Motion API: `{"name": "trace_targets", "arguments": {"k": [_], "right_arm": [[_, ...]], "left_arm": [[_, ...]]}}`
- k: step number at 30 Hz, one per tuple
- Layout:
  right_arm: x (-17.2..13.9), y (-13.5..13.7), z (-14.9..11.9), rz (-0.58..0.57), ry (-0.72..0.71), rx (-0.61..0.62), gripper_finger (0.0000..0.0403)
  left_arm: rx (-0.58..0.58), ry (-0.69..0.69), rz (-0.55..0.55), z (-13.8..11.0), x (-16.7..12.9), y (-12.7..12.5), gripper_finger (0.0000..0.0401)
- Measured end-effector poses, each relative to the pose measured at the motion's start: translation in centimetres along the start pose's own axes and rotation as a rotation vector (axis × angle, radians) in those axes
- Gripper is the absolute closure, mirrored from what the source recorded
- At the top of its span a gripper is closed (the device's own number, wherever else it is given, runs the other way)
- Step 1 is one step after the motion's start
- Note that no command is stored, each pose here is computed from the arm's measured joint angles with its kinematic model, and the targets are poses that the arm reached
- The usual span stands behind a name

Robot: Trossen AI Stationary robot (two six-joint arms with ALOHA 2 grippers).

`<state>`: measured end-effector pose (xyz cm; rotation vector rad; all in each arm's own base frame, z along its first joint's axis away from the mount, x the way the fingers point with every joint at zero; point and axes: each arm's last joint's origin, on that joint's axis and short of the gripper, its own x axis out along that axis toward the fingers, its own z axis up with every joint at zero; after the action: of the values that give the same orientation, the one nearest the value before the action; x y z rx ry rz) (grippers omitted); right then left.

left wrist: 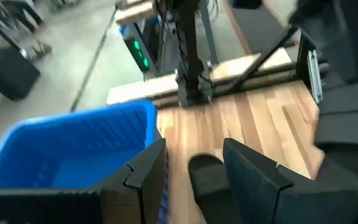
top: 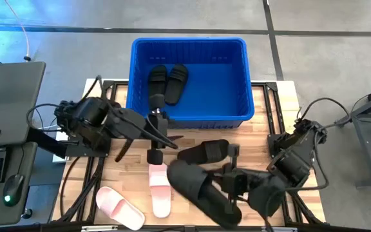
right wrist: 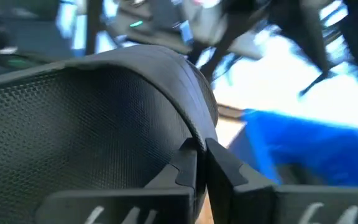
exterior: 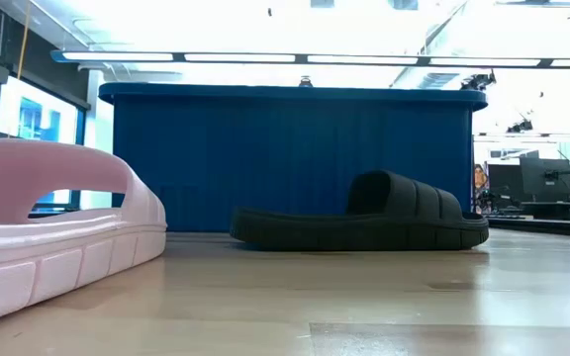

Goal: Pick and place slides into bin
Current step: Put the black slide into the blue bin

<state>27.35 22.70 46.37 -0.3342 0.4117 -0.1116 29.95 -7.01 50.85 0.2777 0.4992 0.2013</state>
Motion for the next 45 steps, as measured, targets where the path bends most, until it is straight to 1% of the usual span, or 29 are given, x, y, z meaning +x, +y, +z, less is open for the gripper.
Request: {"name": "trace_targets", "arguments": {"k": [3,6,11,15,18,20,23,27,30,32,34,35,37,40,43,45], "right_arm": [[-0.4,-1.3,0.7,-0.139,-0.024,-0.066,0.0402],[-0.1,-2.7,0.9,-0.290,-0.004,-0.127,0.0402],[2.1,-5.7,0.3,-0.499,0.086,-0.164,0.0402],[4.7,-10.0,-0.6,-0.652,0.197,-0.155,0.0403],[6.8,-14.2,-1.7,-0.756,0.297,-0.136,0.0403],[8.1,-17.4,-2.7,-0.803,0.369,-0.109,0.0403],[10.1,-22.0,-4.8,-0.809,0.476,-0.049,0.0403],[12.9,-27.7,-8.7,-0.773,0.618,-0.031,0.0403],[15.1,-31.0,-12.2,-0.761,0.690,-0.032,0.0403],[16.7,-32.6,-14.6,-0.724,0.684,-0.020,0.0403],[18.1,-33.6,-17.0,-0.677,0.679,-0.032,0.0403],[18.7,-33.9,-18.1,-0.672,0.681,-0.050,0.0403],[19.9,-34.1,-20.4,-0.685,0.688,-0.093,0.0403],[21.1,-34.0,-23.8,-0.705,0.688,-0.123,0.0403],[22.0,-33.9,-26.6,-0.725,0.623,-0.121,0.0403],[22.3,-33.6,-28.0,-0.710,0.584,-0.140,0.0403]], "left_arm": [[0.010,-0.031,0.014,0.2,-1.0,0.6,0.0251],[0.021,-0.062,0.046,0.4,-1.9,1.2,0.0251],[0.038,-0.090,0.127,0.6,-2.8,1.9,0.0251],[0.063,-0.090,0.196,0.6,-3.5,2.5,0.0251],[0.101,-0.079,0.239,0.6,-3.4,2.5,0.0251],[0.122,-0.081,0.274,0.7,-3.5,2.6,0.0251],[0.159,-0.086,0.334,1.0,-3.6,2.9,0.0251],[0.224,-0.078,0.454,1.4,-3.8,3.2,0.0251],[0.263,-0.033,0.613,1.8,-4.1,3.7,0.0251],[0.279,0.013,0.717,2.0,-4.4,4.0,0.0251],[0.305,0.061,0.781,2.0,-4.6,4.2,0.0251],[0.315,0.080,0.802,1.9,-4.6,4.3,0.0251],[0.321,0.107,0.832,1.8,-4.6,4.3,0.0251],[0.317,0.137,0.874,1.8,-4.7,4.4,0.0251],[0.305,0.160,0.913,1.7,-4.8,4.5,0.0251],[0.315,0.187,0.940,1.7,-4.9,4.5,0.0251]]}}
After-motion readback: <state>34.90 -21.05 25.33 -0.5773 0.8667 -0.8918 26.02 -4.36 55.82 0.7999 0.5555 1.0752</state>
